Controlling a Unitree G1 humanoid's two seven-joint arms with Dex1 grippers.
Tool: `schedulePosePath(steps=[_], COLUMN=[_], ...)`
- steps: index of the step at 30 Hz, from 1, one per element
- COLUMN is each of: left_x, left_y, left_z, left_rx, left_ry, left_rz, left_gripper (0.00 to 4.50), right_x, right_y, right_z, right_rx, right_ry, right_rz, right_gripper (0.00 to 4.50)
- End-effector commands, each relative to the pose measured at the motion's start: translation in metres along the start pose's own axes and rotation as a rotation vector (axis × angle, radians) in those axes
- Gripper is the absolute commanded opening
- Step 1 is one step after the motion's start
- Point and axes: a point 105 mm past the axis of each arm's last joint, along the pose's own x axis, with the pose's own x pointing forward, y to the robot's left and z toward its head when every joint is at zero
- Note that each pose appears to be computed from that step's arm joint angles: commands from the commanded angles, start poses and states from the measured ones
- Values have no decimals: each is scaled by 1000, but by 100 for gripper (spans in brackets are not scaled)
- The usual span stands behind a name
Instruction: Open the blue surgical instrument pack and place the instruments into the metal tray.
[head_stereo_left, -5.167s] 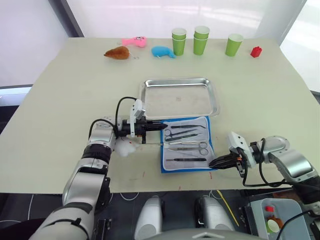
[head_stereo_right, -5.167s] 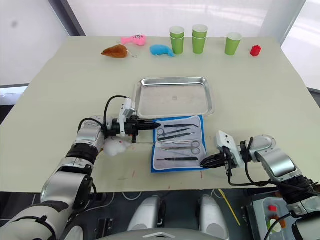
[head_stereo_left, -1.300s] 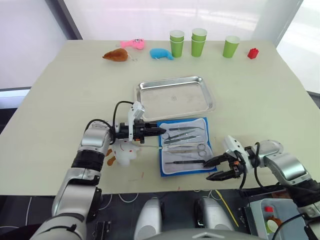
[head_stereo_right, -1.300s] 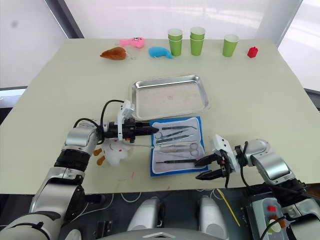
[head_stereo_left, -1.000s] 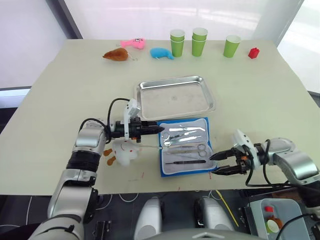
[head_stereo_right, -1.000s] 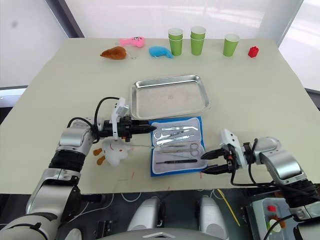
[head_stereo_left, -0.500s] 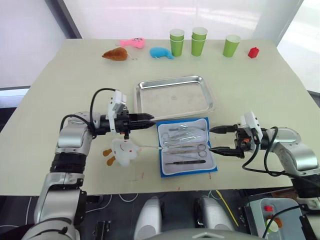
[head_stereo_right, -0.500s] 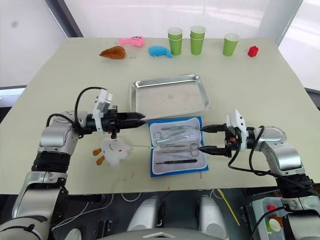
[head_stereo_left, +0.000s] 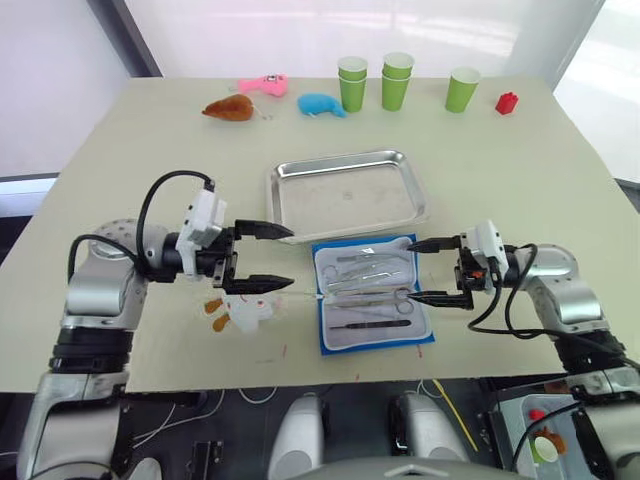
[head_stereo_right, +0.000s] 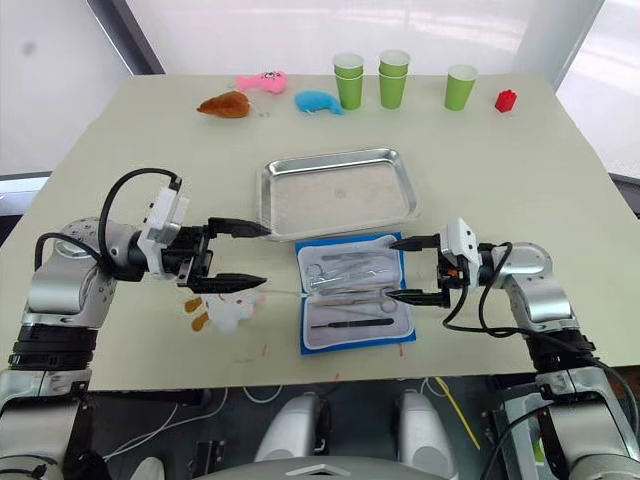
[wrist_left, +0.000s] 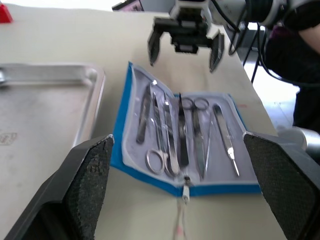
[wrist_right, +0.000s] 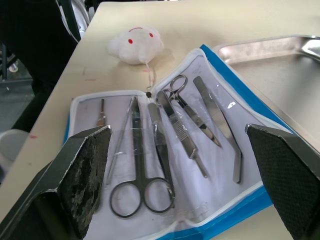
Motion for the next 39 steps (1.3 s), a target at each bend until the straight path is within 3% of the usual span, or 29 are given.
schedulePosePath(steps=[1, 8, 14, 28, 34, 39], left_x=[-2, 4, 6, 9, 11, 15], left_y=[-5, -12, -16, -15, -3, 13], left_z=[14, 20, 15, 5, -1, -16], left_rx=[78, 58, 21, -4, -15, 12], left_ry=[-20, -109, -118, -117, -119, -56], left_rz=[-23, -30, -26, 4, 68, 132], left_gripper=[445, 445, 445, 445, 445, 445], right_x=[6, 15, 19, 22, 23, 22], right_y=[-4, -12, -9, 0, 8, 16], right_z=[2, -18, -40, -61, -68, -79], right_rx=[-48, 3, 70, 130, 149, 180], right_ry=[-11, 24, 71, 121, 134, 165], right_rz=[7, -24, -31, -62, -41, -18], right_gripper=[450, 450, 450, 450, 450, 450])
